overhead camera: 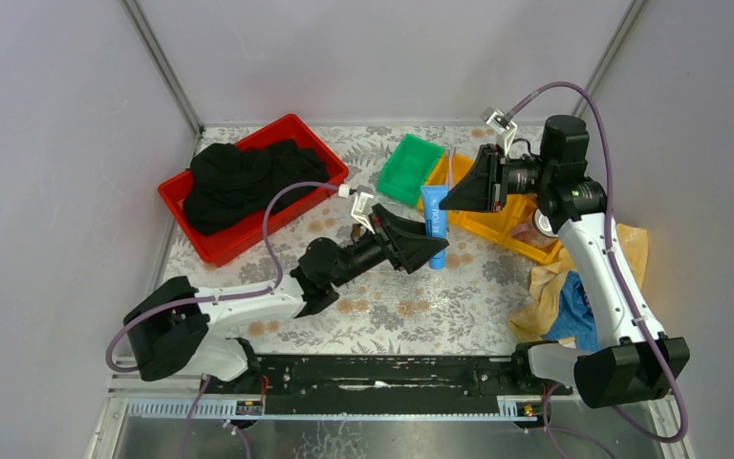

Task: Prepare toiletry sets of a toothbrush and toothpaste on the tray

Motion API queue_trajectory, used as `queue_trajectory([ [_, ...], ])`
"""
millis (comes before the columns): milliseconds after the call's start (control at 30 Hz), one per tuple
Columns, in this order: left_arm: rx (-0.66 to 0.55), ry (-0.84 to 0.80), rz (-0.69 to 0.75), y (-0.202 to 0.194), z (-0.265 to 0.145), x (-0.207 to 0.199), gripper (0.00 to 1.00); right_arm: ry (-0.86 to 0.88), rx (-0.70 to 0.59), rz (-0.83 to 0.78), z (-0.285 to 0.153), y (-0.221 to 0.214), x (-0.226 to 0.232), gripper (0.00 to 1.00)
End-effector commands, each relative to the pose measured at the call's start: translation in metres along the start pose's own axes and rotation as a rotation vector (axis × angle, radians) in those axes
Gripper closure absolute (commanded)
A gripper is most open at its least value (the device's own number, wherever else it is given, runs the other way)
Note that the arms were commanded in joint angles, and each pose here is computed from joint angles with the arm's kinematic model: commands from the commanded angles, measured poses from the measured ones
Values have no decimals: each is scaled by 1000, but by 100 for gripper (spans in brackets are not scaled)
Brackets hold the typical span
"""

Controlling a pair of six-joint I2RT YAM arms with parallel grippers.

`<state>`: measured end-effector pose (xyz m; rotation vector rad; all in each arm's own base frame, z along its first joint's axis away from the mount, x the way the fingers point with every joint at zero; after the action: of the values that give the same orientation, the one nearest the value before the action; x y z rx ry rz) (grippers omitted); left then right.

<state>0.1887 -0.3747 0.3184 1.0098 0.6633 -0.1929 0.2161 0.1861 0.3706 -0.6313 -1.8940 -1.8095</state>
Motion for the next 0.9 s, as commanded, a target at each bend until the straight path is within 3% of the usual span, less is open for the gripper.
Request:
queue_trajectory([
  [0,-87,-80,-14,19,9,-22,33,44,6,-73,-1,6,26,100],
  [100,-87,-94,-14,18,4,-24,50,44,7,-70,0,4,23,100],
  [200,-89,-104,-6,18,-1,-25,82,42,9,-65,2,2,20,99],
  [267,-76,-114,12,16,-5,-27,90,40,13,-62,4,-1,17,87],
  [400,10,-98,96,2,-14,-21,95,50,27,-102,4,-8,15,41],
  [533,158,-51,219,-12,-25,-13,95,-16,65,-185,6,-14,10,16],
  [700,263,-11,296,-16,-38,-8,95,-58,185,-236,17,-30,6,13],
  [867,328,18,334,-19,-42,-4,95,-87,233,-281,25,-36,8,22],
])
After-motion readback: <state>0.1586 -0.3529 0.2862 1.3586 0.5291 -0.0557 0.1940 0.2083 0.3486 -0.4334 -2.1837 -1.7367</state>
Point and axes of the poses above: each gripper's point midway between its finger pads, its own z axis out along the fingers, its own x axis along the line the jaws close on, y = z × x, the point moved 2 cm from there along -z, back along the fingers, and after that the axes turned 2 degrees about z, right-handed, at the moved point
